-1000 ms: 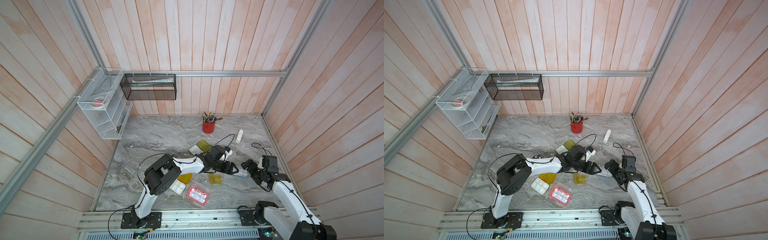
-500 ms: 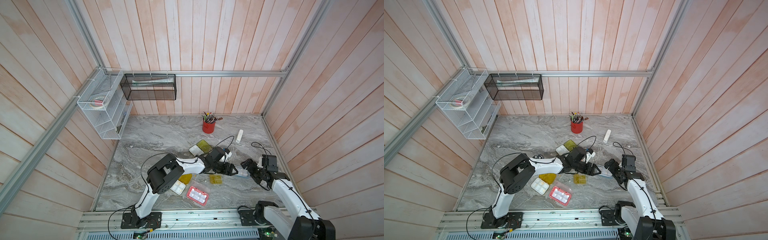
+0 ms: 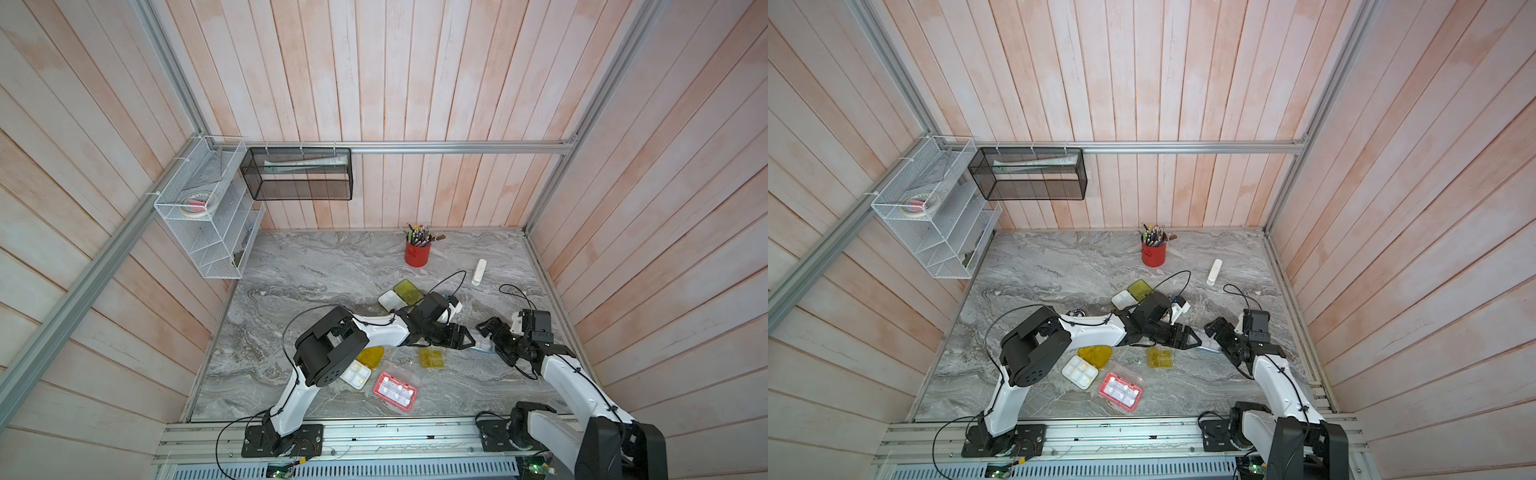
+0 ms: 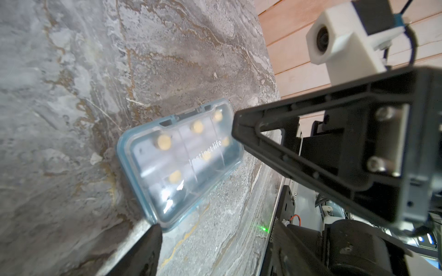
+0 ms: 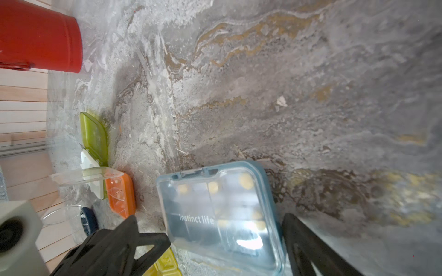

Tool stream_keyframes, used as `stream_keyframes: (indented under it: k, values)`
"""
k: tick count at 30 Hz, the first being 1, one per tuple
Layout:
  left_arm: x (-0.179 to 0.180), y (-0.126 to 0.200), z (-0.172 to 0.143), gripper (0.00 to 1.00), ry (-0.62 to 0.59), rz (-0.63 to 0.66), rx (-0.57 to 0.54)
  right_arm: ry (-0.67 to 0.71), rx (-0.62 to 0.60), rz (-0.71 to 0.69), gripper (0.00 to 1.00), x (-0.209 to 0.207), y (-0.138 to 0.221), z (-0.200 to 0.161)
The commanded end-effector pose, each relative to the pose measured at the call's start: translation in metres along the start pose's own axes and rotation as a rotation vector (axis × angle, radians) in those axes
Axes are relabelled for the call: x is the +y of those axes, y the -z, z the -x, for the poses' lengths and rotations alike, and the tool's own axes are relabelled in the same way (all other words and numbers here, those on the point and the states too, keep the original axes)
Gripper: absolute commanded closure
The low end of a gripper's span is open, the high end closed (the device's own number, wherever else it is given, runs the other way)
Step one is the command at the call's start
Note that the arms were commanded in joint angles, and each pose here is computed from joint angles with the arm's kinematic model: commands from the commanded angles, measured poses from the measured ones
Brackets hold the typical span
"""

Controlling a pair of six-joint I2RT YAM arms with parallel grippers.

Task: Close pillboxes
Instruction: Close the lid on the pillbox.

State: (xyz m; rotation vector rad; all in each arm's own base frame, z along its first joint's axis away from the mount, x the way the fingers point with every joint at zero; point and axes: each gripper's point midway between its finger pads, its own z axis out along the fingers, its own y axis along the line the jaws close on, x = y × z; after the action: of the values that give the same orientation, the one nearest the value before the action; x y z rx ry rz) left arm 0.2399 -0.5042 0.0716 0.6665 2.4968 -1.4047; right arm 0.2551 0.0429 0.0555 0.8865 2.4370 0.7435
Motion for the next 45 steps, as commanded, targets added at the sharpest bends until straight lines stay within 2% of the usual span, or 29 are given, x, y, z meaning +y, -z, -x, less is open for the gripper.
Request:
stream_keyframes:
  k: [1,8,14,24,30,37,38,45]
  values:
    - [0.006,-0.005,-0.004,0.25,0.011,-0.012,0.006,0.026,0.016,0.054,0.05,0.010,-0.002,0.000]
    - [0.011,-0.003,-0.002,0.26,0.015,0.025,-0.008,0.019,0.042,0.029,0.05,-0.003,-0.005,-0.012]
    - [0.018,0.001,-0.001,0.26,0.028,0.072,-0.021,0.011,0.013,-0.019,0.05,-0.014,-0.001,-0.012]
    - [0.004,0.008,0.008,0.26,0.000,0.044,-0.048,0.088,-0.086,-0.014,0.05,0.004,0.022,0.009]
    - [0.022,0.006,-0.003,0.26,0.037,0.094,-0.036,0.086,-0.038,0.035,0.06,0.006,0.011,0.000]
    - [0.024,0.007,-0.003,0.26,0.034,0.112,-0.034,0.081,-0.025,0.048,0.08,0.004,0.006,-0.002]
    - [0.036,0.014,0.009,0.26,0.054,0.124,-0.057,0.081,-0.020,0.042,0.08,0.003,0.005,-0.003]
    - [0.035,0.006,0.019,0.26,0.050,0.120,-0.054,0.065,0.005,0.009,0.10,-0.011,0.000,-0.013]
